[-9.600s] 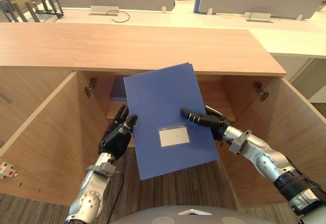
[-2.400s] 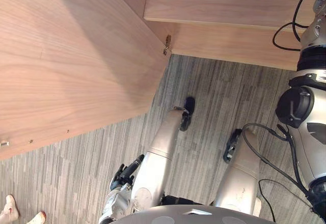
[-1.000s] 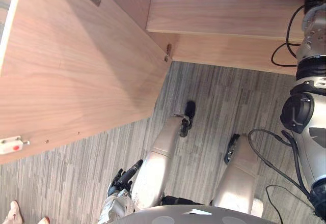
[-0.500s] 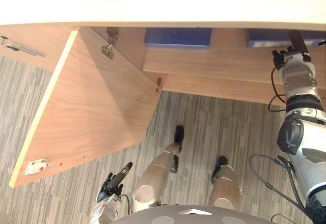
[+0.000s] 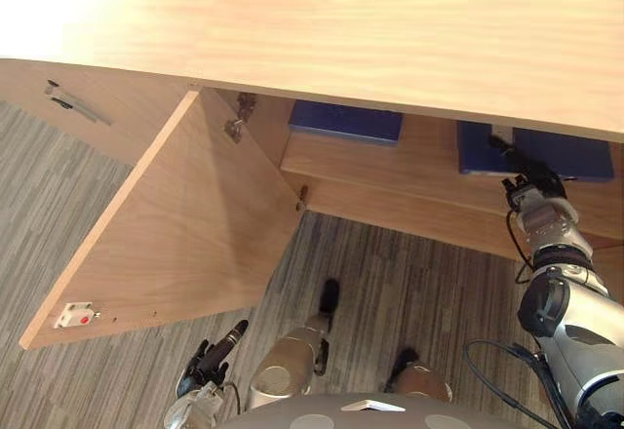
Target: Walk over to the cabinet, pick up the folder, carry it to the office cabinet, place the folder inside the office cabinet, then close the office cabinet door
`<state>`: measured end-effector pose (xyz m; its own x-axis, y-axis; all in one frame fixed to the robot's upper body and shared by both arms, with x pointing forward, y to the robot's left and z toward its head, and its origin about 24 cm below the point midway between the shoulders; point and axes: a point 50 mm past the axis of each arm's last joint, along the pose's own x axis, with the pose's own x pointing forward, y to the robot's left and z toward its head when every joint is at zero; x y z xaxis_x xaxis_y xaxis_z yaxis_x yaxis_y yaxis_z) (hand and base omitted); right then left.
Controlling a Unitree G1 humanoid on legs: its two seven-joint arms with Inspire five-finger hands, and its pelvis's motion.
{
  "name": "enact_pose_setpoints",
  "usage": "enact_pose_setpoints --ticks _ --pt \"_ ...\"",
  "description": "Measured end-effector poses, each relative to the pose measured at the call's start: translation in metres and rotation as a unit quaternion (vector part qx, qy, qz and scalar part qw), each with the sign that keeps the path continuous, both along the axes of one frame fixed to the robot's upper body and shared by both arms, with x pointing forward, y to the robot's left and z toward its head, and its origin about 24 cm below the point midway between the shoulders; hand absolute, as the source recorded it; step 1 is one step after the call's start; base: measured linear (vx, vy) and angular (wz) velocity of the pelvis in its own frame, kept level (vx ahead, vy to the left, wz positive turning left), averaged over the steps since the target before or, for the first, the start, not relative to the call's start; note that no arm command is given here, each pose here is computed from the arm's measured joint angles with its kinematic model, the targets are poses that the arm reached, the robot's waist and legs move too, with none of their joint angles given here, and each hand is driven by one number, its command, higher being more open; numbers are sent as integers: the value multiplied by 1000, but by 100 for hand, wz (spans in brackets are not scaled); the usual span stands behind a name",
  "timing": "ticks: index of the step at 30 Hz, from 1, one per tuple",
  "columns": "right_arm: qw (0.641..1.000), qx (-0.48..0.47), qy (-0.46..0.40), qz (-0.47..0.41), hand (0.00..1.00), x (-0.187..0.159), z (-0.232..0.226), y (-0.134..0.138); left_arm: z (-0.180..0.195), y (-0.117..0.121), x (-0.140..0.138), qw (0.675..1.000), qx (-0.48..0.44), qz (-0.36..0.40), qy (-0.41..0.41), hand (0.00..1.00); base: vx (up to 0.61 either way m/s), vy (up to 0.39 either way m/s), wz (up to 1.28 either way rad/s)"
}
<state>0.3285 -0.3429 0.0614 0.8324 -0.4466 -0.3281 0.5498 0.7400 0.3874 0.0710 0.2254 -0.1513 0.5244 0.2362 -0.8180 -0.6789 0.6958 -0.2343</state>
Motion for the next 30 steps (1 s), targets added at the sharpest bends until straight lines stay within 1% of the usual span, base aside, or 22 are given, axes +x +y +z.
enact_pose_setpoints --ticks 3,5,7,11,16,20,21,24,27,30 --pt "999 -18 13 38 100 -1 -7 6 -1 0 -4 1000 1 -11 5 100 -76 -21 -1" --pt "997 -21 26 67 100 -2 -17 14 -2 1 -9 1000 -1 -13 12 100 -70 -34 -7" --pt "995 -13 30 98 100 1 -25 29 -3 0 -13 1000 -3 -13 20 100 -65 -34 -17" --pt "990 -10 36 134 100 2 -33 42 -2 6 -14 1000 0 -21 23 100 -45 -42 -9" --pt "984 -29 50 169 100 4 -34 48 -1 12 -15 999 9 -24 24 100 -19 -46 -1" --pt "960 -144 98 220 100 14 -23 54 -1 12 -15 999 9 -25 26 100 -15 -40 -1" --pt "945 -208 118 224 100 19 -16 56 -1 13 -15 999 10 -24 27 100 -17 -38 -4" --pt "931 -287 108 196 100 26 4 54 -1 14 -16 999 17 -19 31 100 -24 -39 -6" --pt "925 -327 99 167 100 29 20 47 0 15 -16 999 26 -11 37 100 -11 -47 -4" --pt "897 -397 108 161 100 33 34 44 1 14 -12 999 35 -17 30 100 -15 -54 -6"
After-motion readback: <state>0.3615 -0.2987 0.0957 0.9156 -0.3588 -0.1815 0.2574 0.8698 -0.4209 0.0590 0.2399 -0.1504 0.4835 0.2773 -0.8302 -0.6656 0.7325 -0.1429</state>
